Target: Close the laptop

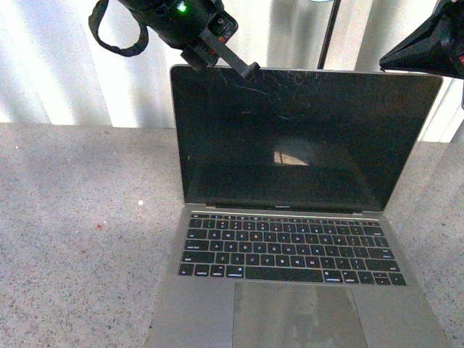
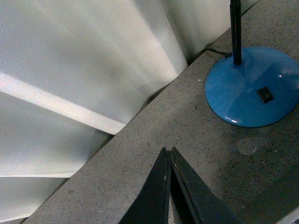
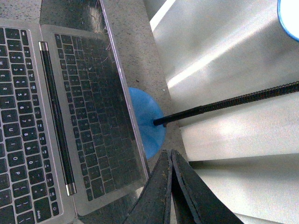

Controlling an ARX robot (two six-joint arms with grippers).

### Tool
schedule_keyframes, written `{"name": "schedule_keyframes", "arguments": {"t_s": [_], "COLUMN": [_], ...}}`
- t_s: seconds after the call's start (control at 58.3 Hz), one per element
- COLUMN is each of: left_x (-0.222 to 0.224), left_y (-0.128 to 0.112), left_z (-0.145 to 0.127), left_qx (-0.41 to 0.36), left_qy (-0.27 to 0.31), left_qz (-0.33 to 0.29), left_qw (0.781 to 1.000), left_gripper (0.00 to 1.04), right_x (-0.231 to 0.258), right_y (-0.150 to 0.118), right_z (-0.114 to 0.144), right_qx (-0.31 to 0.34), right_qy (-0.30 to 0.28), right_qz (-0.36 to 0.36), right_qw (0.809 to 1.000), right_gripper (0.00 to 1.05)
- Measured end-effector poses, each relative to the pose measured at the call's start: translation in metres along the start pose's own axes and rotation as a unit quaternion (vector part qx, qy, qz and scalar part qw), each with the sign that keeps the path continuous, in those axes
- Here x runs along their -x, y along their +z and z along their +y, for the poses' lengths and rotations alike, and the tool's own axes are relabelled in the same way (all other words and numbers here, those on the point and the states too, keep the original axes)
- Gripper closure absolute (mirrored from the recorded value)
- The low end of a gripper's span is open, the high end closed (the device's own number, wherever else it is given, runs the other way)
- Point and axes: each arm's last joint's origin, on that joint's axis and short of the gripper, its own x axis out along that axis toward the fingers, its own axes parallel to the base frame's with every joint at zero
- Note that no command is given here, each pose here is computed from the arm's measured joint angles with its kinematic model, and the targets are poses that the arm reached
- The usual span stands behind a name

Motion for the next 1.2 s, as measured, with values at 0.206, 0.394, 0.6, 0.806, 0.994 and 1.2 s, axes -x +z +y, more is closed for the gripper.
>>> {"name": "schedule_keyframes", "arguments": {"t_s": [0.206, 0.394, 0.6, 0.806, 0.994, 1.2], "left_x": [0.0, 0.002, 0.003, 0.009, 0.019, 0.03], "left_y": [0.001, 0.003, 0.004, 0.002, -0.002, -0.005], "left_z": [-0.001, -0.003, -0.005, -0.009, -0.012, -0.014], "left_qx": [-0.008, -0.013, -0.015, -0.018, -0.02, -0.031], "left_qy": [-0.004, -0.007, -0.009, -0.013, -0.019, -0.026], "left_qz": [0.001, -0.001, 0.0, 0.0, 0.003, 0.01], "left_qw": [1.0, 1.0, 1.0, 1.0, 1.0, 0.999], "left_gripper": [1.01, 1.01, 1.01, 1.01, 1.01, 1.01], "right_x": [-0.002, -0.003, -0.004, -0.002, 0.002, 0.002], "right_y": [0.002, 0.003, 0.002, 0.002, 0.004, 0.009], "right_z": [0.002, 0.003, 0.007, 0.011, 0.016, 0.024], "right_qx": [0.005, 0.007, 0.004, 0.003, -0.002, -0.001], "right_qy": [0.006, 0.009, 0.015, 0.016, 0.026, 0.039], "right_qz": [0.003, 0.002, 0.001, 0.0, 0.0, 0.001], "right_qw": [1.0, 1.0, 1.0, 1.0, 1.0, 0.999], "right_gripper": [1.02, 1.02, 1.02, 1.02, 1.02, 1.02]}}
